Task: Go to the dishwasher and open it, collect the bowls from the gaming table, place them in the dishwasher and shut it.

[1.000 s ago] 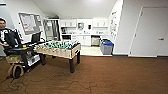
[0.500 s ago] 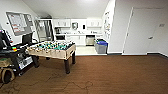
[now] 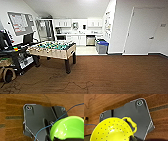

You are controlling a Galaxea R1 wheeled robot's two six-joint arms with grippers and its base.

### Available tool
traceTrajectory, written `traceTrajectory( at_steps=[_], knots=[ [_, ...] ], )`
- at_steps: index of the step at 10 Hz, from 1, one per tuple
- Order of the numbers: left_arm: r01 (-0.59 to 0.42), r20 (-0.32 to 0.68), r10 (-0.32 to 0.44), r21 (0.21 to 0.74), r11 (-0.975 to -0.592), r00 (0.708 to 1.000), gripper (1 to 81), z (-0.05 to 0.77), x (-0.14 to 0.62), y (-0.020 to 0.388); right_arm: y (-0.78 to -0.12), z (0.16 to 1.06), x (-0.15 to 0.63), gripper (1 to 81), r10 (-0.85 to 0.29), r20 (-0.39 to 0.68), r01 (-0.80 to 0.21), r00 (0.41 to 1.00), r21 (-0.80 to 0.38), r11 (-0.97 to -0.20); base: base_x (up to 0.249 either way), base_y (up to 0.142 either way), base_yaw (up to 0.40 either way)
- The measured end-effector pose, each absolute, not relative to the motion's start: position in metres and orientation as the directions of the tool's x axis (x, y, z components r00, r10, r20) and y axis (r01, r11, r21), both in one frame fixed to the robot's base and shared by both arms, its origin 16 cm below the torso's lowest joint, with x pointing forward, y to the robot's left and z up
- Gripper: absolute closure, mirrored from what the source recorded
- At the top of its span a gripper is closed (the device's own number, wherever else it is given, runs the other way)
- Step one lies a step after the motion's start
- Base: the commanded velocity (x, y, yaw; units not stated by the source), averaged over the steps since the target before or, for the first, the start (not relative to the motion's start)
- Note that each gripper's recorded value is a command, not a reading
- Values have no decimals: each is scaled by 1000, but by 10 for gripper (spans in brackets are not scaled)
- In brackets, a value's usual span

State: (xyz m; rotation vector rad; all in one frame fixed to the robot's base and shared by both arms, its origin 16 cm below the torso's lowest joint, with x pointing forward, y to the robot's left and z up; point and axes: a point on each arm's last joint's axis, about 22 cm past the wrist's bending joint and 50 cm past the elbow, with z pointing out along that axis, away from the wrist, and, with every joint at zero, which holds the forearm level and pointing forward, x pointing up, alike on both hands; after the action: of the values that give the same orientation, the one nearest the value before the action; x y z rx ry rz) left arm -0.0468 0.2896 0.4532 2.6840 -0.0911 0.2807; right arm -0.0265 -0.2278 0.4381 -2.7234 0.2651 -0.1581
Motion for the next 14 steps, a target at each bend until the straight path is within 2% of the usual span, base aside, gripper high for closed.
traceTrajectory(
  at_steps=[8, 14],
  knots=[
    [-109, 212, -19, 420, -901, 977, 811, 453, -47, 289, -221, 438, -27, 811, -207, 70, -161, 976, -406, -900, 0, 0, 0],
    [-109, 218, -15, 426, -898, 976, 811, 454, -44, 284, -218, 439, -20, 811, -206, 81, -156, 975, -412, -898, 99, 0, 0]
  ],
)
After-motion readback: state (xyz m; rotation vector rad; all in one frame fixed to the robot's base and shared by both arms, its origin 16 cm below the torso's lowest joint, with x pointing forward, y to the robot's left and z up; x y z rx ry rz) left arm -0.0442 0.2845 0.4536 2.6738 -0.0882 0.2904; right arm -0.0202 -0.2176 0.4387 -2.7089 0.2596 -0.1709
